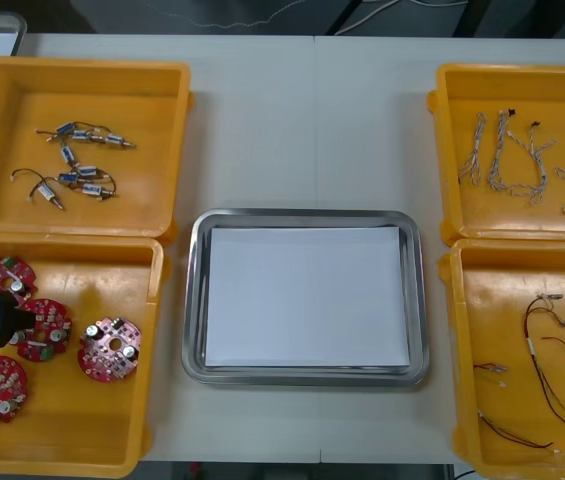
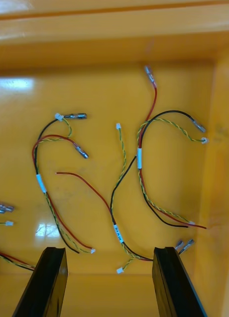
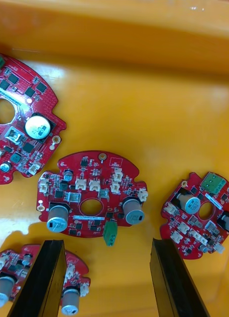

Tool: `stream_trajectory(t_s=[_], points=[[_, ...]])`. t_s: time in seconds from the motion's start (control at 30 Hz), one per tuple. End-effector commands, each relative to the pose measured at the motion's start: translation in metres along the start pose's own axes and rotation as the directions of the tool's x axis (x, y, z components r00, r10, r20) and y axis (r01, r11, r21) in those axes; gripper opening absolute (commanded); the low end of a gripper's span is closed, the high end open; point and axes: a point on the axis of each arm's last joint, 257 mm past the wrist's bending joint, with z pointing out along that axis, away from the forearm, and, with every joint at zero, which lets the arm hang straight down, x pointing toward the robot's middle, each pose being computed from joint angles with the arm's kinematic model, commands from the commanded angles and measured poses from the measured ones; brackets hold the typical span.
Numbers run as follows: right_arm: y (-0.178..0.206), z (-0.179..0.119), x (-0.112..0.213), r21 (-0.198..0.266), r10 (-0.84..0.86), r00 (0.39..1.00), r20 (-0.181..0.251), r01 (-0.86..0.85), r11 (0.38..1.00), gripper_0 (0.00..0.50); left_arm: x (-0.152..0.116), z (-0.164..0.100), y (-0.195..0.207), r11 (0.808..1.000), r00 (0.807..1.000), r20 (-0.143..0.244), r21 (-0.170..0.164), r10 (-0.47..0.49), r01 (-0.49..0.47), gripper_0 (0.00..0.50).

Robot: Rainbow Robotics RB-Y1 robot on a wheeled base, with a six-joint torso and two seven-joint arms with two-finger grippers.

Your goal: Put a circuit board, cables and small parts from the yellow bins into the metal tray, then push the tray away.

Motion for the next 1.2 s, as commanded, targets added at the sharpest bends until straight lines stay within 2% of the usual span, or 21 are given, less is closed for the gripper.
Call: stream_trajectory(t_s=[0.03,0.2,0.5,0.6,0.8,1.07,1.2], points=[[-0.01,0.007,0.024,0.009,0.038,0.999,-0.01,-0.038,0.999,0.5,0.015,0.003,0.005,0.999,1.0,-0.02,-0.047,0.015,-0.016,0.5],[-0.009,0.02,0.034,0.007,0.05,0.999,0.008,-0.05,0.999,0.5,0.021,0.015,0.008,0.993,0.998,-0.023,-0.095,0.063,-0.065,0.5],[0.002,0.05,0.05,-0.031,0.09,0.996,0.008,-0.09,0.995,0.5,0.031,0.034,0.009,0.982,0.992,-0.001,-0.141,0.126,-0.125,0.5],[0.003,0.059,0.055,-0.035,0.094,0.996,0.008,-0.094,0.995,0.5,0.035,0.037,0.008,0.981,0.991,-0.001,-0.144,0.131,-0.13,0.5],[-0.003,0.073,0.068,-0.024,0.097,0.995,0.011,-0.096,0.995,0.5,0.043,0.041,0.003,0.984,0.992,-0.003,-0.124,0.128,-0.127,0.5],[-0.008,0.088,0.088,-0.003,0.097,0.995,0.006,-0.097,0.995,0.5,0.045,0.047,-0.003,0.982,0.989,0.012,-0.12,0.145,-0.143,0.5],[-0.01,0.098,0.093,-0.003,0.112,0.994,0.011,-0.112,0.994,0.5,0.046,0.049,-0.003,0.979,0.987,0.013,-0.128,0.162,-0.159,0.5]])
